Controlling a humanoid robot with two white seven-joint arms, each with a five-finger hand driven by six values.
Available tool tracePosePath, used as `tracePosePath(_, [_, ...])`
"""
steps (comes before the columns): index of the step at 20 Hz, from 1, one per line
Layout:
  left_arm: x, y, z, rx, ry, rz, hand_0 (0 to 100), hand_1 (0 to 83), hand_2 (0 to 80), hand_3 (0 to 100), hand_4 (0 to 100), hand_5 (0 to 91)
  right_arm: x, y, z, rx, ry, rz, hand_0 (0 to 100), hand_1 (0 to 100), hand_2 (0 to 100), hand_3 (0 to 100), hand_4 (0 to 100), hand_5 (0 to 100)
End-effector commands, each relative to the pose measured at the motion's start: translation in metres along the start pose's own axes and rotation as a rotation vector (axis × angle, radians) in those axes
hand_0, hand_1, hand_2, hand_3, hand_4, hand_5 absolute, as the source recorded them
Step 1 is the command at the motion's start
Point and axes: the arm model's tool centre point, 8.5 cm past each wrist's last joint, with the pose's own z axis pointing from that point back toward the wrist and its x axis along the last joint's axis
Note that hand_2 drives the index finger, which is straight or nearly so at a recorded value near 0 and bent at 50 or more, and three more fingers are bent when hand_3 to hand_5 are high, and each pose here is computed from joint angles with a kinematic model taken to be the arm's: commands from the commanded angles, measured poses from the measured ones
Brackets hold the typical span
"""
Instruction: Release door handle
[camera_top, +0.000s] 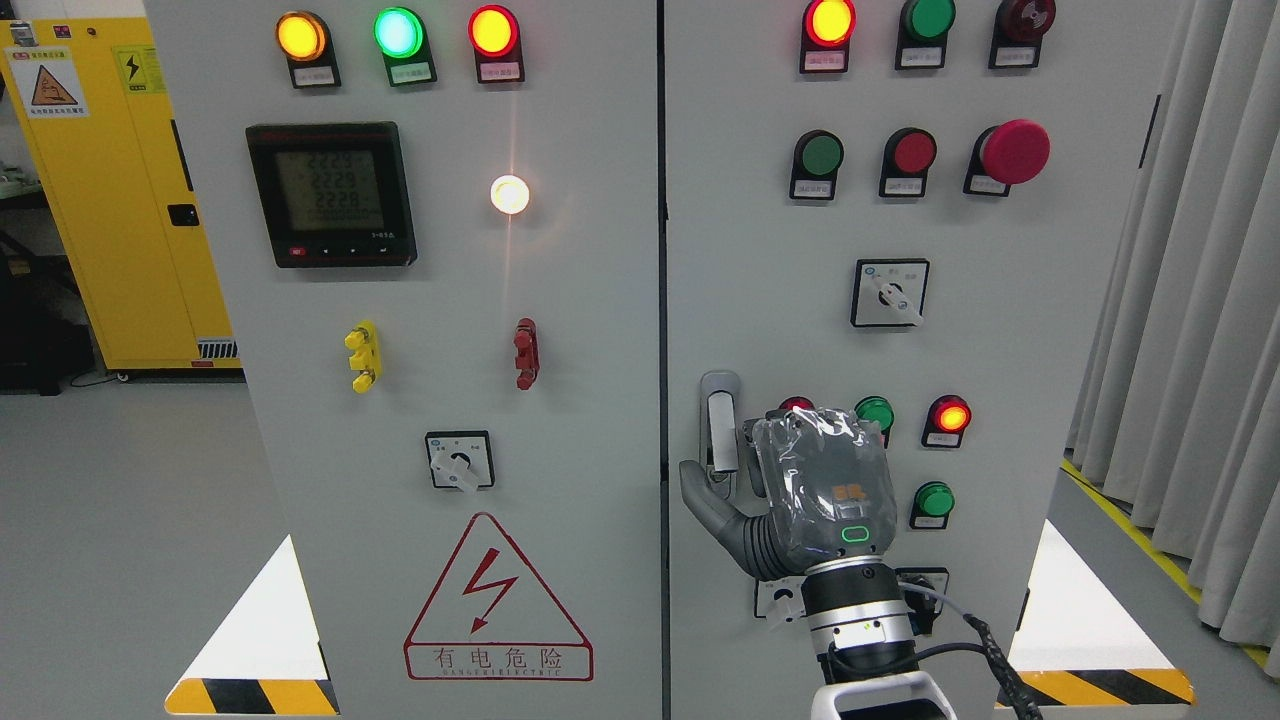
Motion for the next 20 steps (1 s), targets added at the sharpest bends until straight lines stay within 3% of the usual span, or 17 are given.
tracePosePath(1, [0.0043, -0.0007, -0.0003, -0.002, -0.013, 0.001, 12, 55.6, 0.0, 0, 0, 0.0, -0.0018, 0.0029, -0.0004, 0.008, 0.005, 0.0, 31, 32, 99, 100, 100, 100])
tracePosePath(20, [0.0043, -0.0007, -0.0003, -0.002, -0.013, 0.001, 12, 55.6, 0.0, 0, 0, 0.0, -0.002, 0.0022, 0.0004, 0.006, 0.007, -0.001, 38, 35, 99, 100, 100, 100])
